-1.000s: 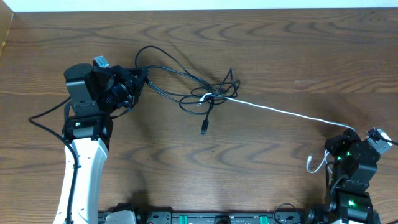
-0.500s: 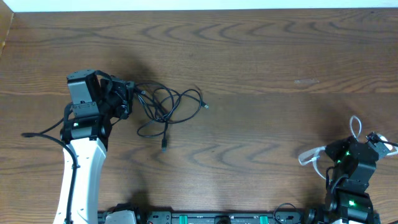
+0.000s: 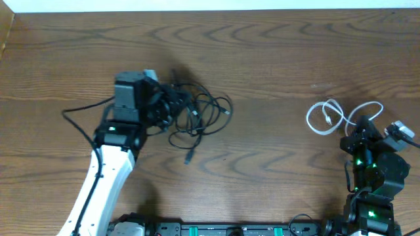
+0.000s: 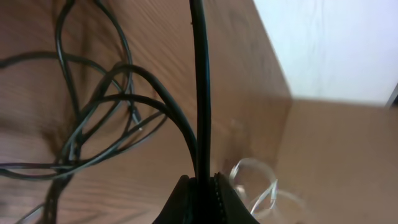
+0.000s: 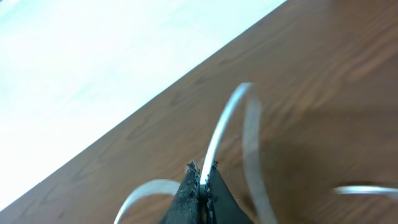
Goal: Untangle cables
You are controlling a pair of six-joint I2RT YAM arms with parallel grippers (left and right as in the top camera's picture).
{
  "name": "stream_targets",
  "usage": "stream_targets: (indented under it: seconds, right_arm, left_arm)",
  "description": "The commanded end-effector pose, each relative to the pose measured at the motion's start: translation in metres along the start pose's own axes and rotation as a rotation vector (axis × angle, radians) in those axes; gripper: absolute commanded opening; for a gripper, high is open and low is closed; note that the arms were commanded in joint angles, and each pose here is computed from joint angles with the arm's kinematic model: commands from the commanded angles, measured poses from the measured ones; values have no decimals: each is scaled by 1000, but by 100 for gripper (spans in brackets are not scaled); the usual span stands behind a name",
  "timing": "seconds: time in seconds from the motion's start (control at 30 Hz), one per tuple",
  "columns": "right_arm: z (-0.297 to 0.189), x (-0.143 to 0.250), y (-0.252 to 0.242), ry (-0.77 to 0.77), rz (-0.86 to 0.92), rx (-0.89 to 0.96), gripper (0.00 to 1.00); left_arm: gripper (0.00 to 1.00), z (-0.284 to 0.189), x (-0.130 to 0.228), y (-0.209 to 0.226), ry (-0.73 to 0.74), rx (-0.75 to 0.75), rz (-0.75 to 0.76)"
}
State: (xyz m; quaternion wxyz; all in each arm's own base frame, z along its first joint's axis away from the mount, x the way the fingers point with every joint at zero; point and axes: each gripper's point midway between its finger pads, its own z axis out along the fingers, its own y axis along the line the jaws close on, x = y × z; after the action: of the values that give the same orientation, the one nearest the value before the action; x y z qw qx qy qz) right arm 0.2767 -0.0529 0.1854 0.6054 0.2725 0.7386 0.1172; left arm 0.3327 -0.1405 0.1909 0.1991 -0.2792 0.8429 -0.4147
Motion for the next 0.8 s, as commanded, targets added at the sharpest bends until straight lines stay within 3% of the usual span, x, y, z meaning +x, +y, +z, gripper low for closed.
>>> stream_targets:
  seconds: [0.0, 0.3, 0.47, 0.63, 0.77]
  right_arm:
    - [1, 2, 17, 59, -20, -76, 1]
    - [9, 87, -29, 416, 42, 107, 1]
    - [16, 101, -38, 469, 108, 153, 12]
    - [20, 98, -37, 493, 112, 169, 41]
    - [20, 86, -30, 500, 114, 174, 81]
  left_arm:
    - [8, 2, 3, -7, -36, -17, 141]
    - [8, 18, 17, 14, -26, -130, 151]
    - [9, 23, 22, 31, 10, -189, 123]
    - [9, 25, 24, 38, 26, -215, 111]
    - [9, 25, 24, 38, 25, -214, 111]
